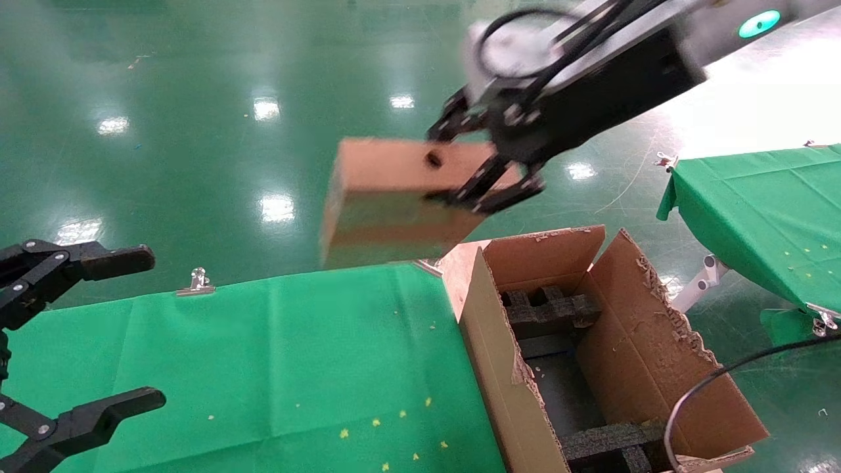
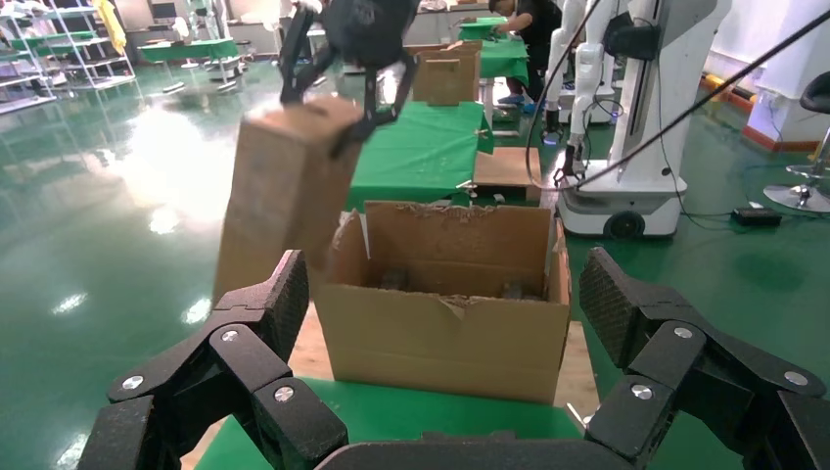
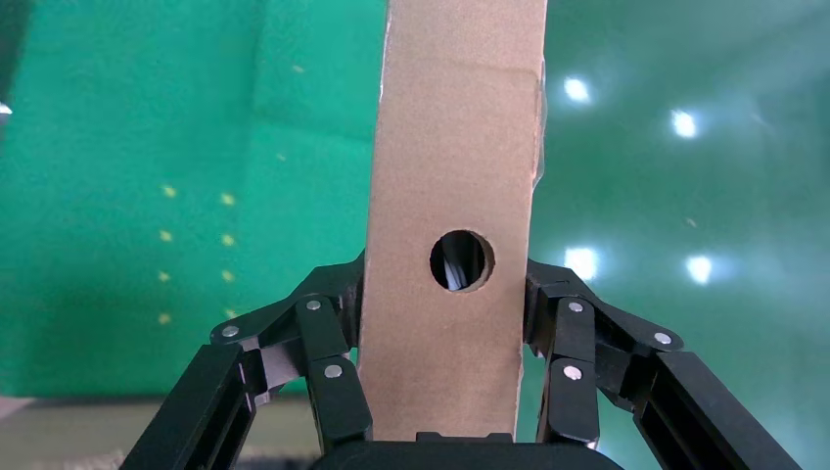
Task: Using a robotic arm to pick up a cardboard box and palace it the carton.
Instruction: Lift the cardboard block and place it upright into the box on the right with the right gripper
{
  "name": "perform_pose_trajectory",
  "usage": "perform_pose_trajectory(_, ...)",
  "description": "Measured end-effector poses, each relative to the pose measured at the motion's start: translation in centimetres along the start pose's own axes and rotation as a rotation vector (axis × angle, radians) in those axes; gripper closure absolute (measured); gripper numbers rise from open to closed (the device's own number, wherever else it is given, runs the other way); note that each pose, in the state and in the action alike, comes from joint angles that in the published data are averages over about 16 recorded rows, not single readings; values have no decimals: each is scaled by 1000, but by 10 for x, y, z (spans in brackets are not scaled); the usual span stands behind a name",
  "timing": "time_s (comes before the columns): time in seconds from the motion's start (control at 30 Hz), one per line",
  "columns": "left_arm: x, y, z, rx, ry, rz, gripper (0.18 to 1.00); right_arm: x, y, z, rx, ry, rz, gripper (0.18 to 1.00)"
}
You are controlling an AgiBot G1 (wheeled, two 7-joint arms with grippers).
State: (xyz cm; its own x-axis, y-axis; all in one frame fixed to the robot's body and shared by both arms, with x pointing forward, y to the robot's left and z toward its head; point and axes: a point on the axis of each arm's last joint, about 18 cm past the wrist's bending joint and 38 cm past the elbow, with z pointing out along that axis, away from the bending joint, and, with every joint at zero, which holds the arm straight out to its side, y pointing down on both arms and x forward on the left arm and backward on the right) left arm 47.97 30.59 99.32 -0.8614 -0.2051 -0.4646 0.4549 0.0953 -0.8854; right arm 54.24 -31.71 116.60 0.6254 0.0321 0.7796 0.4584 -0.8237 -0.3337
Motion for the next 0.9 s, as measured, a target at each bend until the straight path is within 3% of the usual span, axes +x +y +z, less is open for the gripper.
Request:
perform_pose_trajectory(0.4,0,0,0,0,0,0,184,-19,63,-78,-152,118,122,739)
perform_pose_trajectory(0.63,0,0,0,0,0,0,184,-55,108,-101,-242,111,242,739)
perform_pose_trajectory(0.9,0,0,0,0,0,0,184,-104,154,-105,-309,54,414,740)
